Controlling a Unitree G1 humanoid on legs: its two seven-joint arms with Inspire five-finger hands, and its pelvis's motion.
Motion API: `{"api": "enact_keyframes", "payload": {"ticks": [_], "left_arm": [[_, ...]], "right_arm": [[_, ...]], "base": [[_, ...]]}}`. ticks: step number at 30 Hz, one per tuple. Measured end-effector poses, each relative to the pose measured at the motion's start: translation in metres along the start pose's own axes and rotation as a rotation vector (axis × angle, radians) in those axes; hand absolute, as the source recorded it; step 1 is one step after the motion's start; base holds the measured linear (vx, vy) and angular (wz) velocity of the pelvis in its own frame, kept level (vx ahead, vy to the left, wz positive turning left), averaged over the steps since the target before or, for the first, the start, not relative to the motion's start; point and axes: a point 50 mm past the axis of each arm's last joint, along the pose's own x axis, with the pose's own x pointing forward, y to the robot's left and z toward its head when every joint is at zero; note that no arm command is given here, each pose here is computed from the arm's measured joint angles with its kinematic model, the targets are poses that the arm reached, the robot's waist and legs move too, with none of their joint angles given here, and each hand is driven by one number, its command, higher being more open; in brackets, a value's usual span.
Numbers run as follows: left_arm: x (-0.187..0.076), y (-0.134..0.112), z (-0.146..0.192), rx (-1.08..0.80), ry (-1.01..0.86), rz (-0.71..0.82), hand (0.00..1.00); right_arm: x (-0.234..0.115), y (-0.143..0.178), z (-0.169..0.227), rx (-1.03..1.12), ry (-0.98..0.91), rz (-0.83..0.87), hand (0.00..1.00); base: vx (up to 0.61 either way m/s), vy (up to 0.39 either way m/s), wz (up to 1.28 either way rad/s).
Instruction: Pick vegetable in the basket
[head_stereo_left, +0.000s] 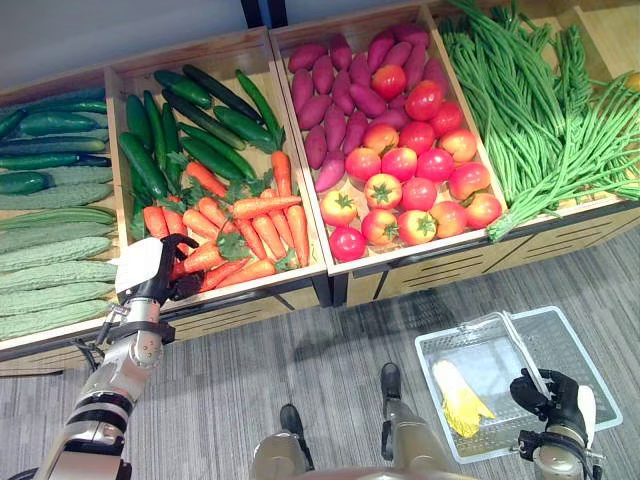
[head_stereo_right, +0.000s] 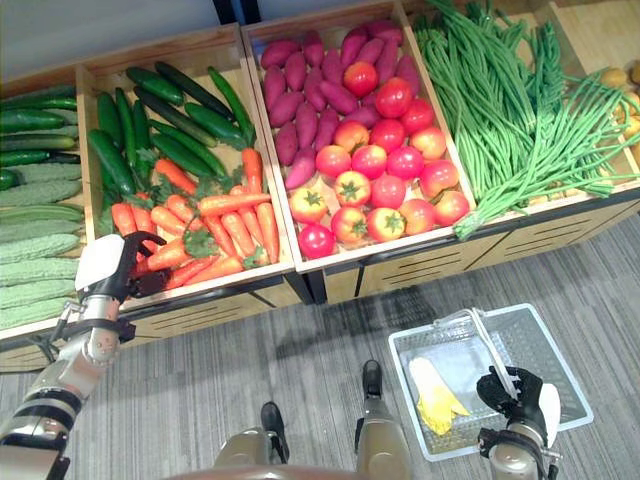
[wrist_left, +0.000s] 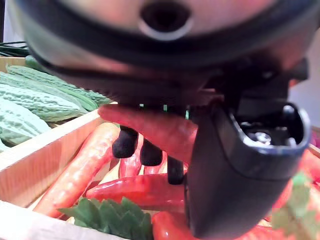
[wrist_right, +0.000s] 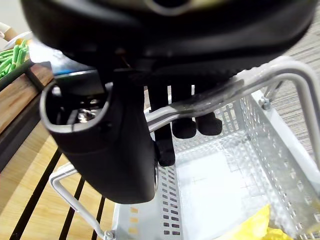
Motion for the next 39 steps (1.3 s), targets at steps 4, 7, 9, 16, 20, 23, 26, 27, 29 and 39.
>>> {"api": "enact_keyframes", "payload": {"ticks": [4, 7, 9, 16, 20, 23, 26, 27, 29, 39], "left_arm": [[0.0, 0.0, 0.0, 0.001, 0.001, 0.004, 0.0], [0.0, 0.0, 0.0, 0.003, 0.003, 0.007, 0.0], [0.0, 0.0, -0.001, 0.006, 0.008, 0.01, 0.0], [0.0, 0.003, -0.004, 0.021, 0.04, 0.041, 0.0], [0.002, 0.009, -0.005, 0.013, 0.049, 0.085, 0.0], [0.004, 0.016, -0.005, 0.0, 0.06, 0.133, 0.0], [0.007, 0.02, -0.001, -0.005, 0.042, 0.165, 0.0], [0.008, 0.022, 0.002, -0.008, 0.028, 0.18, 0.0], [0.01, 0.025, 0.007, -0.015, 0.009, 0.196, 0.0], [0.015, 0.036, 0.028, -0.036, -0.107, 0.255, 0.0]], "right_arm": [[0.0, 0.0, 0.001, 0.001, -0.002, 0.0, 0.0], [0.0, 0.0, 0.001, 0.001, -0.003, 0.0, 0.0], [0.0, 0.0, 0.001, 0.001, -0.003, 0.0, 0.0], [0.0, 0.0, 0.001, 0.001, -0.002, 0.0, 0.0], [0.0, -0.001, -0.001, -0.001, 0.0, -0.007, 0.0], [0.0, -0.001, -0.001, -0.001, 0.001, -0.009, 0.0], [-0.001, -0.001, -0.002, -0.004, 0.005, -0.009, 0.0], [-0.001, -0.001, -0.002, -0.004, 0.005, -0.009, 0.0], [-0.001, -0.001, -0.002, -0.005, 0.008, -0.008, 0.0], [-0.01, 0.003, -0.014, -0.007, 0.045, -0.001, 0.0]], "base": [[0.0, 0.0, 0.0], [0.0, 0.0, 0.0], [0.0, 0.0, 0.0], [0.0, 0.0, 0.01], [-0.02, -0.001, 0.08], [-0.03, -0.01, 0.07], [-0.04, 0.0, 0.03], [-0.06, 0.008, 0.01], [-0.05, 0.003, 0.01], [-0.06, -0.004, 0.05]]}}
